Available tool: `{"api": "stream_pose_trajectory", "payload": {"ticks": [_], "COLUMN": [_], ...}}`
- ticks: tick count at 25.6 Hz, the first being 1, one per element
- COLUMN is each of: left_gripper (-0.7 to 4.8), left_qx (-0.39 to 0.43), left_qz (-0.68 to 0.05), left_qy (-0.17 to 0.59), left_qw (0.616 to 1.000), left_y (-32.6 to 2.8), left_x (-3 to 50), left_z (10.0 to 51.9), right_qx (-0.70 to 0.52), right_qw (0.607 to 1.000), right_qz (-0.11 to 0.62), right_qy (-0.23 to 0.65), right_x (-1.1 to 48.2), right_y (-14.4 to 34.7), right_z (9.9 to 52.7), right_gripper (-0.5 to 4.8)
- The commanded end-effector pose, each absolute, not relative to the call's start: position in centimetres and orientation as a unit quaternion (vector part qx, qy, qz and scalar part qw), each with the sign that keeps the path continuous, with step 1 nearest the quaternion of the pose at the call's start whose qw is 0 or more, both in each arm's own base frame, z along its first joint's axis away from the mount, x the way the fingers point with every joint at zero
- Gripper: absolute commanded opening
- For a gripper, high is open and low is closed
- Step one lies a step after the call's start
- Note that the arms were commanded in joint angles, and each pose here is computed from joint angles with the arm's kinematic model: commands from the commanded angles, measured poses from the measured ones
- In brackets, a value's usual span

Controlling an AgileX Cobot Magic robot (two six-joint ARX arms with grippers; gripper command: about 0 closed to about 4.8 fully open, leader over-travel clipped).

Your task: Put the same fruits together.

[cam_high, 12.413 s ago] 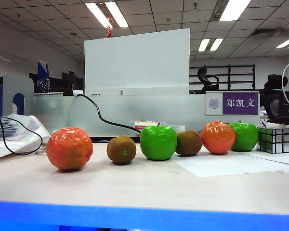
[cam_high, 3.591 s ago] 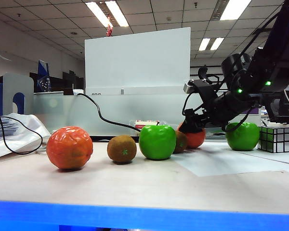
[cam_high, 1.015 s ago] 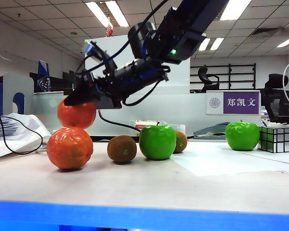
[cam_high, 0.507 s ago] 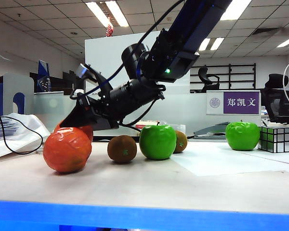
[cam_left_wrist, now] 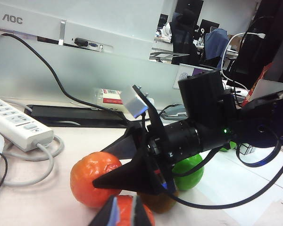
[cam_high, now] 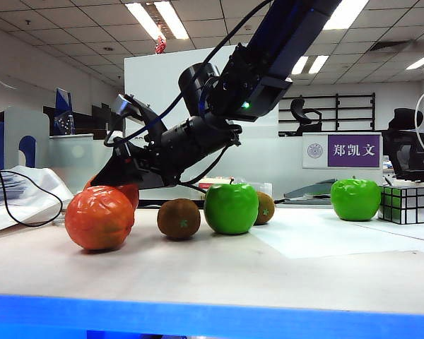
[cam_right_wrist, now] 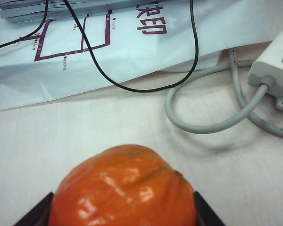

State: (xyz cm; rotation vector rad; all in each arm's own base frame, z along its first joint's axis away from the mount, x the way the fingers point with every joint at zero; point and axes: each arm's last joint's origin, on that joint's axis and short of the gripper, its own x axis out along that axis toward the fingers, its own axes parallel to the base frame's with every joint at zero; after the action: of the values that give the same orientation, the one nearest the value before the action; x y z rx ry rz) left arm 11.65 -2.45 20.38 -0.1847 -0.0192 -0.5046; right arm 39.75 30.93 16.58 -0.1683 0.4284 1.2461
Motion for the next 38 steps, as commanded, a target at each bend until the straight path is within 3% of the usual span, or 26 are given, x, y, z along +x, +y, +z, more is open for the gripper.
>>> {"api": "stream_pose_trajectory", "payload": {"ticks": [1, 5, 12, 16, 24, 28, 35, 38], "left_gripper": [0.54, 0.53, 0.53, 0.53, 0.53, 0.53, 0.57, 0.92], "left_qx": [-0.088, -0.088, -0.088, -0.087, -0.087, -0.087, -0.087, -0.079], "left_qz": [-0.253, -0.253, -0.253, -0.252, -0.252, -0.252, -0.252, -0.283], "left_qy": [-0.018, -0.018, -0.018, -0.019, -0.019, -0.019, -0.01, 0.005], "left_qw": [0.963, 0.963, 0.963, 0.963, 0.964, 0.964, 0.964, 0.956], "left_y": [-2.5, -2.5, -2.5, -2.5, -2.5, -2.5, -2.5, -2.7], "left_x": [11.6, 11.6, 11.6, 11.6, 11.6, 11.6, 11.6, 11.6], "left_z": [20.6, 20.6, 20.6, 20.6, 20.6, 20.6, 20.5, 20.2], "right_qx": [-0.082, -0.082, -0.083, -0.086, -0.086, -0.088, -0.057, -0.055], "right_qw": [0.795, 0.795, 0.795, 0.8, 0.801, 0.814, 0.825, 0.827], "right_qz": [0.572, 0.572, 0.571, 0.562, 0.561, 0.547, 0.536, 0.539], "right_qy": [0.187, 0.188, 0.189, 0.192, 0.192, 0.172, 0.171, 0.151], "right_x": [39.9, 40.0, 40.0, 40.1, 40.1, 40.4, 41.3, 41.3], "right_y": [31.1, 31.1, 31.1, 31.1, 31.1, 31.0, 29.8, 29.6], "right_z": [16.8, 16.6, 16.5, 16.3, 16.2, 16.6, 17.5, 19.0], "right_gripper": [1.63, 2.44, 2.97, 4.0, 4.02, 4.77, 4.79, 4.79]}}
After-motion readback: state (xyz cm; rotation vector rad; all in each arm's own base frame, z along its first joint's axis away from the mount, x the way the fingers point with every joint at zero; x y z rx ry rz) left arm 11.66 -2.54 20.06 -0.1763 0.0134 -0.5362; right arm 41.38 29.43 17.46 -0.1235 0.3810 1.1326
